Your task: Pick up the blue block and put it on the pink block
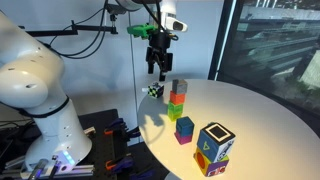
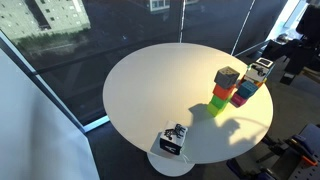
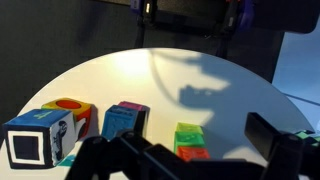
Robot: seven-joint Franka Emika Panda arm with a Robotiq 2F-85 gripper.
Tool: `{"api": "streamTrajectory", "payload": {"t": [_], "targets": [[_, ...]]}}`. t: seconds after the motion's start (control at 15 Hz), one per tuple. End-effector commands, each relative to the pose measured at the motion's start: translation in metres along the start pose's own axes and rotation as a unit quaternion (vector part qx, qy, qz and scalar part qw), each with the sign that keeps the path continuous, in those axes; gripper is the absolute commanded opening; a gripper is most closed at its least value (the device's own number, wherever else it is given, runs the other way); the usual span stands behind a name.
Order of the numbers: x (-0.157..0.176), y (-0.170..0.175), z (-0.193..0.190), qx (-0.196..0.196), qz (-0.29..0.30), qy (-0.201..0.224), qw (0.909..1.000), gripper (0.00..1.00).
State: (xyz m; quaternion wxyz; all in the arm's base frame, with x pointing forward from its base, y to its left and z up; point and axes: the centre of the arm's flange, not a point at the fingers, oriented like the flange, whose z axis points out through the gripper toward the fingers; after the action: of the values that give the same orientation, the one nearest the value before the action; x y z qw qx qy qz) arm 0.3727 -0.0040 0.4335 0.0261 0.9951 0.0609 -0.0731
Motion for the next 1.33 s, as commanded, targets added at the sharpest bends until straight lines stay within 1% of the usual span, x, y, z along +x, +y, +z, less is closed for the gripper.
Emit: {"api": "streamTrajectory", "payload": {"t": [0.0,0.2,0.4,0.6,0.67,0.73,1.27], "targets": [[-0.024,-0.011,-0.031,0.022,-0.003,0.026,0.9994,1.0],[-0.035,-0.016,-0.045,0.033,0.008,0.049,0.9982,1.0],[-0.043,-0.018,-0.054,0.033,0.013,0.071,0.9968,1.0],[-0.046,-0.02,-0.059,0.031,0.014,0.082,0.9961,1.0],[-0.047,-0.02,-0.06,0.03,0.015,0.084,0.9959,1.0],[-0.039,-0.016,-0.058,0.027,0.006,0.076,0.9967,1.0],[-0.038,-0.016,-0.056,0.027,0.005,0.074,0.9969,1.0]]}}
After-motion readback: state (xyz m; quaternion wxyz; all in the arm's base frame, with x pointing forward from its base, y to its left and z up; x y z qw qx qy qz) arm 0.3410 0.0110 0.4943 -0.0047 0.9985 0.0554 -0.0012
